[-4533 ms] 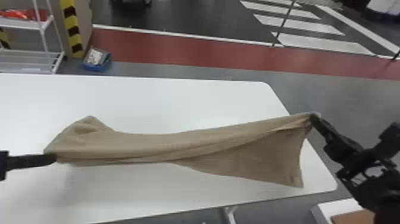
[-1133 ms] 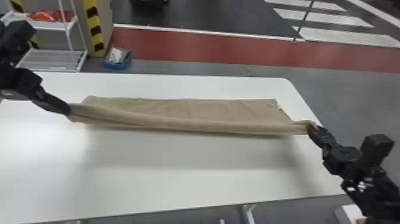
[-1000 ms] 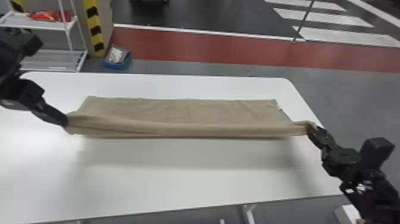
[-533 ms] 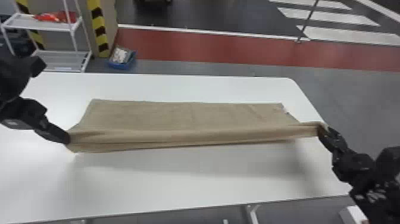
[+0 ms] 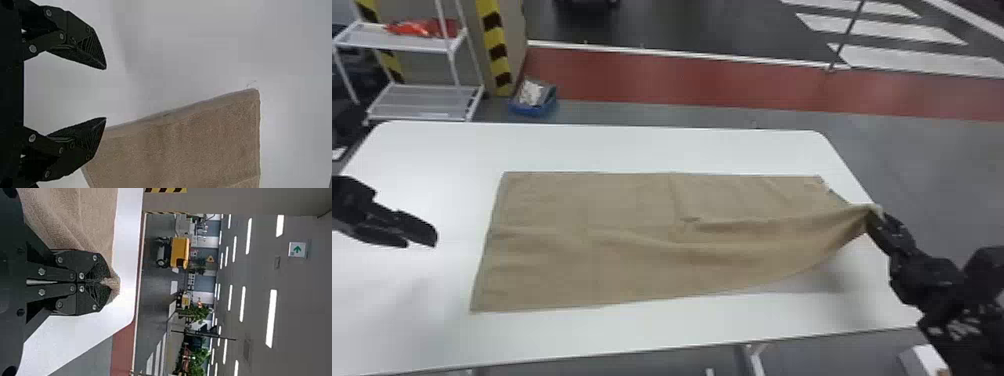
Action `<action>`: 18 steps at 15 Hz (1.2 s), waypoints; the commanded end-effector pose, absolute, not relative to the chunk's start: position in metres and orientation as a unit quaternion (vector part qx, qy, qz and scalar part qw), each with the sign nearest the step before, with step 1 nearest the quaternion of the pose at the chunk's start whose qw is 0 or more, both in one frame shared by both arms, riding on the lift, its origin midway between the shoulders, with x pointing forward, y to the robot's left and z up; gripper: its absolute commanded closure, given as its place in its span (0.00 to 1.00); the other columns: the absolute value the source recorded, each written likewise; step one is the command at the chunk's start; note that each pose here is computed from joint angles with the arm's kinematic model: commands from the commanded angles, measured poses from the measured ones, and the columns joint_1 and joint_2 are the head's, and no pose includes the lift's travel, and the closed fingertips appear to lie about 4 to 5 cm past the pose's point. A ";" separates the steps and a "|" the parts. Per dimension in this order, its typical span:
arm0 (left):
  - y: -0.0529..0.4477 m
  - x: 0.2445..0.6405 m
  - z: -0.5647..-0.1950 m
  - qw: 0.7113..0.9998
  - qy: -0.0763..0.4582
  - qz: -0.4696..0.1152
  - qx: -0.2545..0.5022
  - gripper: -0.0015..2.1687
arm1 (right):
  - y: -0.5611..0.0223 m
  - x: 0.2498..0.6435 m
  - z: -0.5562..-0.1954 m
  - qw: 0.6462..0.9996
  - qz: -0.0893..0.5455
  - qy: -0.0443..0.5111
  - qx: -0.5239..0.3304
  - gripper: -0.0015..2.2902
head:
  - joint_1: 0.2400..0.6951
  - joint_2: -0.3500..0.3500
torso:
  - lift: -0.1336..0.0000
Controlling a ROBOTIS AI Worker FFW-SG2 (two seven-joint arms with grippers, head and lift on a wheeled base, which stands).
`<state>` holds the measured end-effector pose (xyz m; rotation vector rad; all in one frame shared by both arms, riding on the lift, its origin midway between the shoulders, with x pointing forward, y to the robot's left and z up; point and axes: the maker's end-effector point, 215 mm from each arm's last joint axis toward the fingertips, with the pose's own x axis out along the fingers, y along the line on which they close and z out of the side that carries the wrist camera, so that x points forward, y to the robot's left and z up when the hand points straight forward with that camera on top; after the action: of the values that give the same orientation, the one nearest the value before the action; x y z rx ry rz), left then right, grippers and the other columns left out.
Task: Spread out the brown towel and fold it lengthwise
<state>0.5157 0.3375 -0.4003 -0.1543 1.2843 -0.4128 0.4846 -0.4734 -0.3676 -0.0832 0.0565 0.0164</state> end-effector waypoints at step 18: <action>0.298 0.408 -0.445 0.888 0.401 -0.154 -0.164 0.07 | -0.438 0.492 -0.392 0.998 0.029 0.054 -0.028 0.73 | 1.00 0.27 | 0.10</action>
<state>0.4004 0.3039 -0.4532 -0.3519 0.8698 -0.3045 0.4921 -0.4385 -0.3909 -0.0564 0.1044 0.0569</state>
